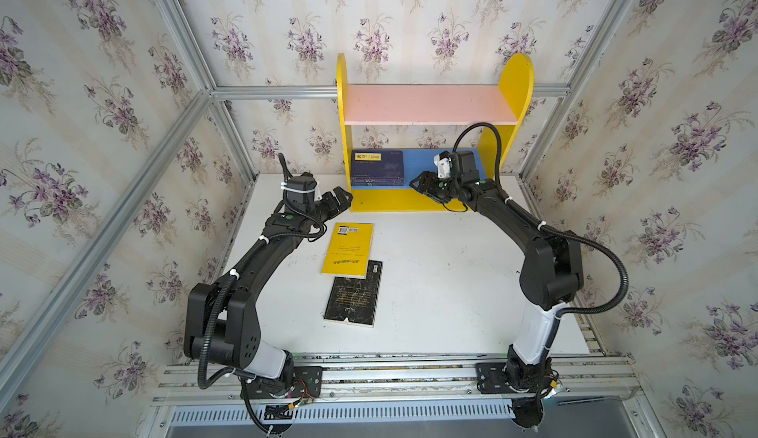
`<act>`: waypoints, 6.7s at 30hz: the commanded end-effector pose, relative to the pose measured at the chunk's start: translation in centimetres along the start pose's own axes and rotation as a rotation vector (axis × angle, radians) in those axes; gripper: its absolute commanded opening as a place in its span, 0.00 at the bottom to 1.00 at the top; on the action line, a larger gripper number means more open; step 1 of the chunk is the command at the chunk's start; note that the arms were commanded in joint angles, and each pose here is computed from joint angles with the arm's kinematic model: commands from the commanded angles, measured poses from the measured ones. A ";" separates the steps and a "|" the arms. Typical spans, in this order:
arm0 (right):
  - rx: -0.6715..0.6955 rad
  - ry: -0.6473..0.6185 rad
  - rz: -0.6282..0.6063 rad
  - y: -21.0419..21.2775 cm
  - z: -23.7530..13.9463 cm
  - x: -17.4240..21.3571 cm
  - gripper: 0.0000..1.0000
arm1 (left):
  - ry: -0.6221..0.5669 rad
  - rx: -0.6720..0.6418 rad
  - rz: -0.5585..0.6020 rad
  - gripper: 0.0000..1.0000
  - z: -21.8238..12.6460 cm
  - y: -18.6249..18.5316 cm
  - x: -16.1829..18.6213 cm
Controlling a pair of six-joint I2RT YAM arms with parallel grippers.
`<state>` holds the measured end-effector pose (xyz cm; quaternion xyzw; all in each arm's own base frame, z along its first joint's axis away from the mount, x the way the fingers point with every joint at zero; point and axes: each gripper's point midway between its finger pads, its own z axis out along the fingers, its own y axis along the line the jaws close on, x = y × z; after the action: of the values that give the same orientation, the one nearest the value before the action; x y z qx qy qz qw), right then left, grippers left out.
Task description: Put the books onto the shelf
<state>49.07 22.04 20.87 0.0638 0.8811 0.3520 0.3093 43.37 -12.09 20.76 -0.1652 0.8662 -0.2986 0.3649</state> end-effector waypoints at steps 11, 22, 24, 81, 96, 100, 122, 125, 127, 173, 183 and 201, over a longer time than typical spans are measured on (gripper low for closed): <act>-0.006 -0.016 0.055 -0.6 0.9 6.4 0.77 | 0.213 -0.146 -0.035 0.99 2.9 7.4 6.6; -0.044 0.096 0.064 0.0 4.8 11.2 0.87 | 0.325 -0.215 -0.110 0.99 4.1 11.9 10.1; -0.050 0.118 0.077 -0.2 5.7 12.1 0.89 | 0.344 -0.210 -0.119 0.99 4.4 12.1 10.5; -0.196 0.254 0.223 3.3 11.8 17.2 0.64 | 0.500 0.285 -0.093 0.11 5.6 0.5 12.1; 0.055 0.026 0.268 -0.9 -0.5 11.5 0.76 | 0.255 0.090 0.422 0.03 -1.7 -3.6 8.1; 0.057 -0.025 0.248 0.4 -4.8 9.6 0.81 | 0.173 0.012 0.576 0.03 -3.1 -4.4 7.4; -0.115 0.212 0.356 2.9 -8.5 9.3 0.84 | -0.061 -0.477 1.172 0.00 -2.2 -8.2 12.2; -0.125 0.217 0.352 2.9 -8.0 9.1 0.84 | -0.060 -0.488 1.220 0.00 -1.8 -8.6 13.4; -0.141 0.208 0.347 3.2 -7.8 8.7 0.84 | -0.058 -0.487 1.247 0.00 -1.7 -9.0 14.2; -0.350 0.144 0.273 4.2 -8.2 4.8 0.00 | 0.231 0.044 0.475 0.99 -5.0 -10.4 15.5; -0.557 -0.039 0.287 5.0 -13.5 1.2 0.00 | 0.443 0.300 0.084 0.99 -4.6 -12.4 15.0; -0.684 -0.230 0.287 4.8 -15.7 -0.7 0.00 | 0.400 0.711 -0.260 0.90 -2.6 -17.2 10.2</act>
<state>40.60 16.32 30.09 0.1565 0.6870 0.6337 0.3193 34.47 -29.53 23.86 -0.0641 0.7949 -0.5833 0.1538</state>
